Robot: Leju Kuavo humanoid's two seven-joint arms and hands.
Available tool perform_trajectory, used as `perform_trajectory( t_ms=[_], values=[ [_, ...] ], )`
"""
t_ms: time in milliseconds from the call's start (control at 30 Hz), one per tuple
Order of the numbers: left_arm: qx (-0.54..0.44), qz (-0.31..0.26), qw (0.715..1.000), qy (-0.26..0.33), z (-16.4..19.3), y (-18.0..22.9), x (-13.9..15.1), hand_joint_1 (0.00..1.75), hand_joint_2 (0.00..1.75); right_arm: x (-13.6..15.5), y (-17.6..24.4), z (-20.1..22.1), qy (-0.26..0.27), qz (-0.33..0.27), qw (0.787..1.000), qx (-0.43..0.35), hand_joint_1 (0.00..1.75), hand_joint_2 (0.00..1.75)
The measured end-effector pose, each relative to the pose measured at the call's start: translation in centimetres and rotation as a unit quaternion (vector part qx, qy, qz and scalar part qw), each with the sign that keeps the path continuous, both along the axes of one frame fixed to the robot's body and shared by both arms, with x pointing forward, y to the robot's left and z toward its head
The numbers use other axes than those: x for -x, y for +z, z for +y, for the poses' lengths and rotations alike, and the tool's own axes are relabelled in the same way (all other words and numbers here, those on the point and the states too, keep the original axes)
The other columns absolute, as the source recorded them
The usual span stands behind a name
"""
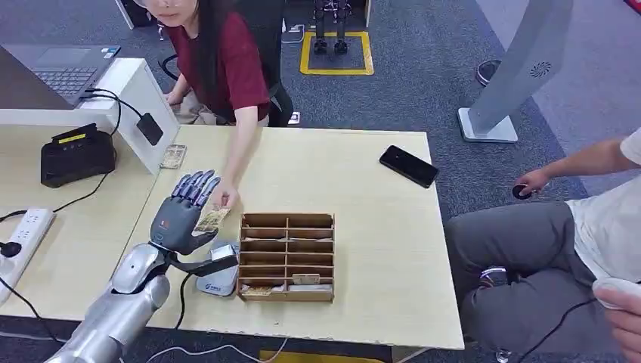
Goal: Pass the card to the sensor for recognition and then transmit it.
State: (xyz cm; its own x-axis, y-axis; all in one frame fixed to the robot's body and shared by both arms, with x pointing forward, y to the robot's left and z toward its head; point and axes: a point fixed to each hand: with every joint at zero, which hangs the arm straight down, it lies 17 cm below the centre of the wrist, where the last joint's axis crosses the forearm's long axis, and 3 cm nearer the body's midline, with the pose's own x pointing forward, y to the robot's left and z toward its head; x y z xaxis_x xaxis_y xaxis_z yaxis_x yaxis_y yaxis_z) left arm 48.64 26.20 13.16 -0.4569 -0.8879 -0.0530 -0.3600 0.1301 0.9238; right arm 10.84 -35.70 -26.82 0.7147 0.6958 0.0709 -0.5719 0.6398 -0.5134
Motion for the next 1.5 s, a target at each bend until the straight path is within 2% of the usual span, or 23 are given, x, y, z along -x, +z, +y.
perform_trajectory(
  t_ms=[233,267,667,1000,1233,1400,1500],
  values=[
    [0.019,0.016,1.000,-0.008,-0.1,-0.3,0.1,1.59,1.75,-0.1,0.0,0.0,0.005,-0.001,1.000,0.002,0.00,1.75],
    [0.020,0.017,1.000,-0.007,-0.1,-0.3,0.0,1.75,1.75,-0.1,0.0,0.0,0.005,-0.001,1.000,0.001,0.00,1.75],
    [0.035,0.015,0.999,0.000,0.2,0.1,-0.1,1.75,1.75,0.0,0.0,0.0,-0.001,-0.002,1.000,0.000,0.00,1.75],
    [0.092,0.013,0.996,-0.005,0.4,1.2,0.2,1.75,1.75,-0.1,0.0,0.1,0.005,-0.003,1.000,-0.001,0.00,1.75],
    [0.190,0.015,0.981,-0.036,0.3,3.2,1.3,1.75,1.75,-0.1,0.0,0.2,0.011,-0.004,1.000,-0.002,0.00,1.75],
    [0.293,0.070,0.953,-0.045,0.5,3.8,0.8,1.75,1.75,0.0,0.0,0.1,0.006,-0.002,1.000,-0.001,0.00,1.75],
    [0.337,0.083,0.937,-0.050,0.7,4.4,0.7,1.75,1.75,0.1,0.0,0.2,0.004,-0.001,1.000,-0.002,0.00,1.75]
  ],
)
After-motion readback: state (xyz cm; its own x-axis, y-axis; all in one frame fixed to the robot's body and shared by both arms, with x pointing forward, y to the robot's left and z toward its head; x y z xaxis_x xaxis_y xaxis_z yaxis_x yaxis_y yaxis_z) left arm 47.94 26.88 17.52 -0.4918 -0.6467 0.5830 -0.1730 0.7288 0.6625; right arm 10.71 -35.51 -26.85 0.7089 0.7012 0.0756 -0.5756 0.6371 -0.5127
